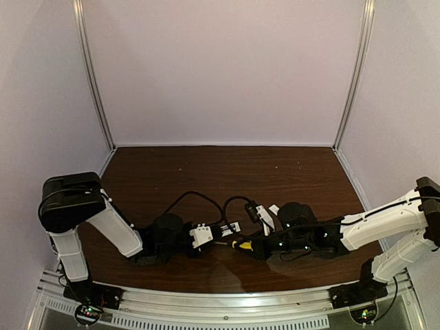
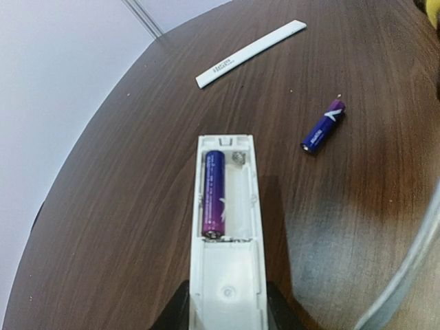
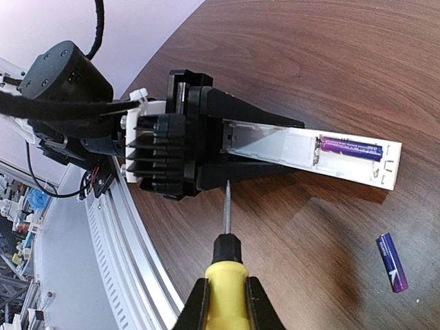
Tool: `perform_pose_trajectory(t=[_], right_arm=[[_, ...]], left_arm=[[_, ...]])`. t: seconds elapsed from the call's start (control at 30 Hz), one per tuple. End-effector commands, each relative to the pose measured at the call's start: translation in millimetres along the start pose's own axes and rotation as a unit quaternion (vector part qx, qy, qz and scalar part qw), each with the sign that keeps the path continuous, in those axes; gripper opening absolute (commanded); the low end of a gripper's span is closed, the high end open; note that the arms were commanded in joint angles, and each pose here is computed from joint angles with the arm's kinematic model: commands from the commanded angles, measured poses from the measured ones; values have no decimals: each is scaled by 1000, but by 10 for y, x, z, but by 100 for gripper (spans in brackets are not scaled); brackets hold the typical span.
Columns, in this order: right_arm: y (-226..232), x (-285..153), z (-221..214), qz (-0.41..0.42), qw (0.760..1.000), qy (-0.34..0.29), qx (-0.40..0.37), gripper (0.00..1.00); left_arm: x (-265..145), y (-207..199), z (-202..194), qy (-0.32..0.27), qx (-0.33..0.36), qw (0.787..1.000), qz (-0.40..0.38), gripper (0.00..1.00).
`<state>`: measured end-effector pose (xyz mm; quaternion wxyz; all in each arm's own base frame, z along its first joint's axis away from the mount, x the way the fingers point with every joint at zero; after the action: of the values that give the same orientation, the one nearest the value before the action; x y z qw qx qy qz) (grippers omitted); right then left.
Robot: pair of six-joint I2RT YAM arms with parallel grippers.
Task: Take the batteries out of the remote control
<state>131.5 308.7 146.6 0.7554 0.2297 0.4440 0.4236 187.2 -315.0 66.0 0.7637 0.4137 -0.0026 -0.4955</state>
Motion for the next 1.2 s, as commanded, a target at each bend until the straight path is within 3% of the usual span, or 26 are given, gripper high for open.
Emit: perform_pose_trajectory(t=[0.0,0.87,1.17], right_arm=[[43,8,81,-7,1000,-15,-4,0],[96,-218,253,-54,997,-60,-20,0],[75,-387,375,-132,987,-75,-48,0]], left_arm=[[13,108,151,-36,-1,999,24,0],[-11,131,157,-38,-2,999,33,0],[-37,140,171,-44,-3,998,35,0]])
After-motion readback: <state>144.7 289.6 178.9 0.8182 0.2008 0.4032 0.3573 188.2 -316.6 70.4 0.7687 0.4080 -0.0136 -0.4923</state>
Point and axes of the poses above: each gripper's point midway between its finger pads, its own x axis out along the fingers, its own y axis along the line the jaws close on, z = x × y, the point moved 7 cm from there along -x, back along the fingers, and after that the axes turned 13 degrees about x, right-handed, at the moved point
